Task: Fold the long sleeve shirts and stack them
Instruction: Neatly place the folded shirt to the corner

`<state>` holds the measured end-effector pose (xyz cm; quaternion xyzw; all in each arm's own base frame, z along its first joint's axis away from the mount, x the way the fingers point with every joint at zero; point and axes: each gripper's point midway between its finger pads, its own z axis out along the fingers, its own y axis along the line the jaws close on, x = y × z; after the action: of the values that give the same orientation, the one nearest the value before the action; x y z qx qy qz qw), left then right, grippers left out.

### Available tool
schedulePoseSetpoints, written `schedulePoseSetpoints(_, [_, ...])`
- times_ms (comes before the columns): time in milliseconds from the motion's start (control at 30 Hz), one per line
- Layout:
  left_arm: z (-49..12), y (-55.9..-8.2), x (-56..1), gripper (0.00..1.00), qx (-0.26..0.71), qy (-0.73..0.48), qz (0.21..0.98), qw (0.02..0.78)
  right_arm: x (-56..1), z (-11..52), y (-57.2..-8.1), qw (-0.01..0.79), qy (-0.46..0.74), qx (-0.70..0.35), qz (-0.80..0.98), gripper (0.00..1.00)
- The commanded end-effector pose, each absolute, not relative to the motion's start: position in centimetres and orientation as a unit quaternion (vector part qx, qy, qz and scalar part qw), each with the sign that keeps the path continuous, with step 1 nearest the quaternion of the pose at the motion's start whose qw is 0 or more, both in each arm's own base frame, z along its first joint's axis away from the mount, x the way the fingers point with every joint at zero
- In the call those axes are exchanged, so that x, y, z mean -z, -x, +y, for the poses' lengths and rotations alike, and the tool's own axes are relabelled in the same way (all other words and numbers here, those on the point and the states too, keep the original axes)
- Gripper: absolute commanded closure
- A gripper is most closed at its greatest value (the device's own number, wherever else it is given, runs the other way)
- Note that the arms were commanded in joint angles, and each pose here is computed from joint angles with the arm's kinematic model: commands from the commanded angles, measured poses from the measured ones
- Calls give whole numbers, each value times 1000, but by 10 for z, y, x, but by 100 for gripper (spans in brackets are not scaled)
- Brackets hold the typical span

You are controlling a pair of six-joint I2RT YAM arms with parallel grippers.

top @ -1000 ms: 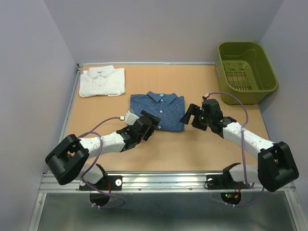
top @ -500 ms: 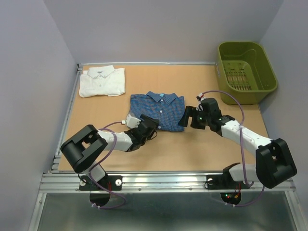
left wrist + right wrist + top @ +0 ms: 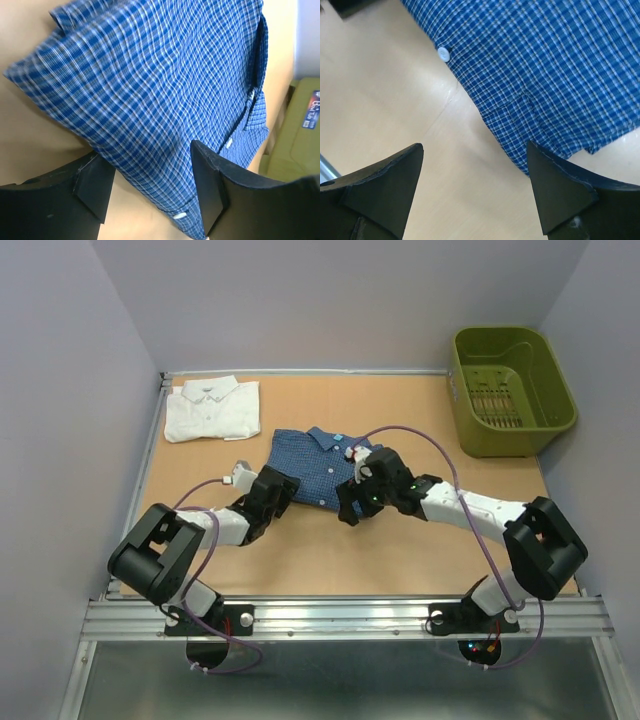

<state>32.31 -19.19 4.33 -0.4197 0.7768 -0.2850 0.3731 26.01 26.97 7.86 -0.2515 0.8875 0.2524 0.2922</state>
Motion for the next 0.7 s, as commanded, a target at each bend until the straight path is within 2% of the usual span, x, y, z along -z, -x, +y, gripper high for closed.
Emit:
schedulePoseSetpoints(0, [-176,-329,-46,29,277,365,805,376,-101,286,-289,361,331,-192,850,12])
schedulePoseSetpoints(367, [-162,-362,-54,25,275,298,834,375,-69,304,-289,363,433,-53,823,17])
schedulePoseSetpoints(667, [-162,-340,-76,16,305,337,820,347,-34,303,-295,353,470,69,806,34])
